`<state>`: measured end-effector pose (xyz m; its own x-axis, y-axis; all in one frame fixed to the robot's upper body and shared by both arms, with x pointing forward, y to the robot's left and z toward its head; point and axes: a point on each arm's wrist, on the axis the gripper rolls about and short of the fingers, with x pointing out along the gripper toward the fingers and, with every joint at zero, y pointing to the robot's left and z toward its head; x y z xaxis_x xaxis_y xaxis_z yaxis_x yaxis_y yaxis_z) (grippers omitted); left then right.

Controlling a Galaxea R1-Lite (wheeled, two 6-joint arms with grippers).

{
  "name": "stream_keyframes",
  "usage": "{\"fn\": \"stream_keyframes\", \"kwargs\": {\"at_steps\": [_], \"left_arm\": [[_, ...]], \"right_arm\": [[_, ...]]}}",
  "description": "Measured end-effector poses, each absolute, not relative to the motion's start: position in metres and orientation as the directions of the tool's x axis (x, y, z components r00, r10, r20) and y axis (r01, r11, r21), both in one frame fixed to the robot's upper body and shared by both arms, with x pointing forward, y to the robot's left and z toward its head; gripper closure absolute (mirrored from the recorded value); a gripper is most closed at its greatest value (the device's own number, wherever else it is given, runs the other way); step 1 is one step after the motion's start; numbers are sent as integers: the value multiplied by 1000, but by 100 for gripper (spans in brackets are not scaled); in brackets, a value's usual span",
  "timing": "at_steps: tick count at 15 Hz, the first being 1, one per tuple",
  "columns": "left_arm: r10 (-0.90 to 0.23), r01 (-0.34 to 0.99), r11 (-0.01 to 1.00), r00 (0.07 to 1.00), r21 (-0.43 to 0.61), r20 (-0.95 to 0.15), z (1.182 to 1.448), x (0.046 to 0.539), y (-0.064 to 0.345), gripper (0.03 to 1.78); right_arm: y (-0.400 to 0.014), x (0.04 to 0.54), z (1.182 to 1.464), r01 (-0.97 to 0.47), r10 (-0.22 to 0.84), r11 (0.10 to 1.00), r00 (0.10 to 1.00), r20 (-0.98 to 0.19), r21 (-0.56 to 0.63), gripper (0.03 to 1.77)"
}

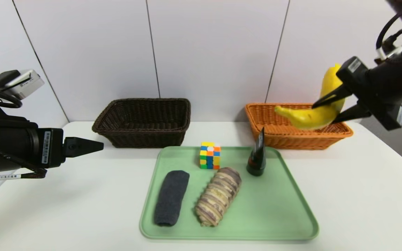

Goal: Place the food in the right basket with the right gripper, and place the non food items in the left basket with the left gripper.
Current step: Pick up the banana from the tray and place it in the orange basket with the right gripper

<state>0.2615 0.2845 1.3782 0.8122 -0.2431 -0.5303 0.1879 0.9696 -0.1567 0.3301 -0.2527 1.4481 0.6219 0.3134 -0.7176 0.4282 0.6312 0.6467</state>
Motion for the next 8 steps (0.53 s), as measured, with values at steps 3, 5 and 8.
{"fn": "stream_keyframes", "kwargs": {"at_steps": [3,5,8], "left_arm": [[-248,194,968,810,-157,-531,1378,262,283,12],[-250,196,968,810,-157,-531,1378,262,283,12],[-251,196,968,807,-158,-535,1377,262,282,12]], "right_arm": [[-275,367,1455,389,288,522,758,-586,759,134],[-292,401,1446,412,249,417,805,-538,810,134],[-311,443,1417,467,226,344,801,-554,815,134]]}}
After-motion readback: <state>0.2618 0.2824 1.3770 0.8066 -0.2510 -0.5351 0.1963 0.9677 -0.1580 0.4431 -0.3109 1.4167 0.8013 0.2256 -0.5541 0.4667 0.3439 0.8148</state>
